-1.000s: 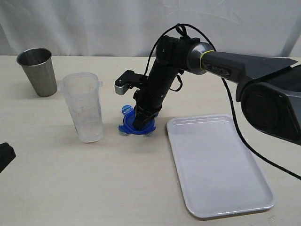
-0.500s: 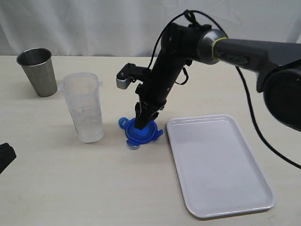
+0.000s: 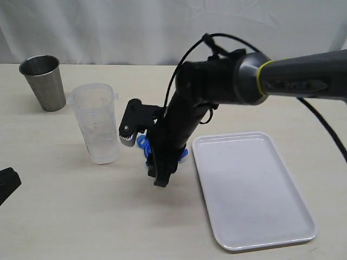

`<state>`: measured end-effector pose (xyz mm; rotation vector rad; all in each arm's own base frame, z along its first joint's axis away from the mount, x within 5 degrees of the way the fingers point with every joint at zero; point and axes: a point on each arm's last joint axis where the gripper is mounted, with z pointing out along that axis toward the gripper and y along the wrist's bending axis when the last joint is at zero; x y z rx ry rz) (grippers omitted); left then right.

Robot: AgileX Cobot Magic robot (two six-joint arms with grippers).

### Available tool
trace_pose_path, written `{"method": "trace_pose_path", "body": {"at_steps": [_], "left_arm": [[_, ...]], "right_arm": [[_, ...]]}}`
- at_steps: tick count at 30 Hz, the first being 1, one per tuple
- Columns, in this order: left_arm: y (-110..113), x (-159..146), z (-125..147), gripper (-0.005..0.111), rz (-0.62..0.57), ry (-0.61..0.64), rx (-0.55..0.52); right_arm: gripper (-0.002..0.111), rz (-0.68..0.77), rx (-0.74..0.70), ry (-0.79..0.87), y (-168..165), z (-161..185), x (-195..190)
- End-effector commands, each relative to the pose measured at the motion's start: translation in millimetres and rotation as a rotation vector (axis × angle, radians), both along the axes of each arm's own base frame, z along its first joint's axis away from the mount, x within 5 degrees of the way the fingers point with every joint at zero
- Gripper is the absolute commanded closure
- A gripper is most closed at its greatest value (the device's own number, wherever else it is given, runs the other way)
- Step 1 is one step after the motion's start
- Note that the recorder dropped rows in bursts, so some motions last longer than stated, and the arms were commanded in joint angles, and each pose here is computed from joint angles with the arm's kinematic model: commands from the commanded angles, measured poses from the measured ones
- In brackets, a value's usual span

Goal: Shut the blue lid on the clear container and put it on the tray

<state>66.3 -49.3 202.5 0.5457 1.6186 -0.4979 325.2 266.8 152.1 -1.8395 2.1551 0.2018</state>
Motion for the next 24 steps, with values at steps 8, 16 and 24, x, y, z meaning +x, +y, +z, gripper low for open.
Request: {"method": "trace_pose_path", "body": {"at_steps": [8, 16, 24], "left_arm": [[-0.5, -0.1, -1.8, 0.107, -0.003, 0.018, -0.005], [-0.5, -0.1, -1.8, 0.107, -0.003, 0.018, -0.005], [-0.6, -0.2, -1.9, 0.107, -0.004, 0.019, -0.005]], "right_arm": [[0.058, -0.145, -0.120, -0.143, 15.3, -31.6, 7.4], [0.104, -0.109, -0.117, -0.157, 17.3, -39.3, 9.1], [0.104, -0.120, -0.104, -0.175, 13.8, -9.0, 5.9]]}}
